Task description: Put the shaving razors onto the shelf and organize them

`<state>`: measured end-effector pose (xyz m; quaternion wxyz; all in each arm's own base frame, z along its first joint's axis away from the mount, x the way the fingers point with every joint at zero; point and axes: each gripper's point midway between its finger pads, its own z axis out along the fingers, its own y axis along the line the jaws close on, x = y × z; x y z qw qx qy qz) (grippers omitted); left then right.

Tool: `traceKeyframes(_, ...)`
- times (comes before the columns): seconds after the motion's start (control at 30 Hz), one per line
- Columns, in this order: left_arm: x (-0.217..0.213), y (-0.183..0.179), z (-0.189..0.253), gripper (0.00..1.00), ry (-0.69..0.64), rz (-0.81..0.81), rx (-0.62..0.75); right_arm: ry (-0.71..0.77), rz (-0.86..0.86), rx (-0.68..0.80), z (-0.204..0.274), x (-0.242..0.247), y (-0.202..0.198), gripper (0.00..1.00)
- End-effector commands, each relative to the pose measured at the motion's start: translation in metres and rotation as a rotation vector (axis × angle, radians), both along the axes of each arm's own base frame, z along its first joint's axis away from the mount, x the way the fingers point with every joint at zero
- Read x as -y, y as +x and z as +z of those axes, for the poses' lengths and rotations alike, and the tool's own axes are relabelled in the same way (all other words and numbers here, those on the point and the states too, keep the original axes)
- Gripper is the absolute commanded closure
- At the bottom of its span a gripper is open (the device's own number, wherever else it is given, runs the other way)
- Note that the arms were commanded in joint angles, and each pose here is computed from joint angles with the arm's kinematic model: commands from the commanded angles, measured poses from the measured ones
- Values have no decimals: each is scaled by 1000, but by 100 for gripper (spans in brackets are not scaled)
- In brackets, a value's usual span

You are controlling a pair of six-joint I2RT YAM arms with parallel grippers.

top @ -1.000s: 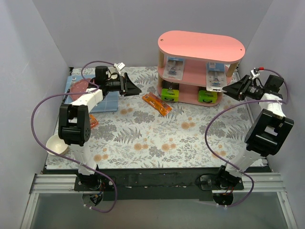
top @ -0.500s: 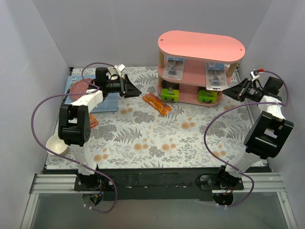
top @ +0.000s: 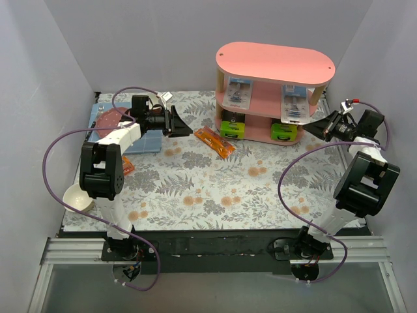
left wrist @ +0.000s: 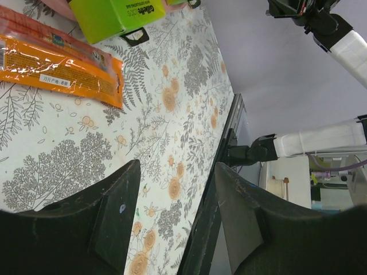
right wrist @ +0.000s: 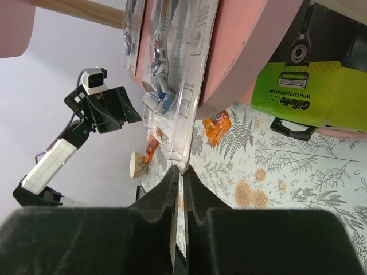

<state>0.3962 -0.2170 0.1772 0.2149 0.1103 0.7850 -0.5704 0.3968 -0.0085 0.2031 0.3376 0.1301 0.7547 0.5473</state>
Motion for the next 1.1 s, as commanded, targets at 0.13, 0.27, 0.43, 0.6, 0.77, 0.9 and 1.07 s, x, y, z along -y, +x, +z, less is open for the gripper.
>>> traceKeyframes(0.13, 4, -3, 22, 46, 55, -29, 128, -8, -14, 63, 16, 3, 5, 89)
traceKeyframes(0.27, 11, -9, 20, 46, 76, -54, 146, -2, -22, 52, 13, 3, 9, 89)
traceKeyframes(0.43, 13, -10, 21, 46, 86, -59, 152, -4, -29, 46, 9, 5, 14, 90)
traceKeyframes(0.6, 12, -11, 21, 46, 101, -54, 162, -11, -26, 50, 8, 5, 20, 90)
traceKeyframes(0.77, 11, -13, 21, 46, 110, -53, 166, -18, -24, 55, 8, 6, 25, 91)
traceKeyframes(0.9, 11, -15, 20, 46, 113, -52, 166, -23, -25, 56, 7, 8, 28, 91)
traceKeyframes(1.07, 10, -15, 20, 45, 114, -51, 166, -29, -32, 47, 6, 10, 32, 83)
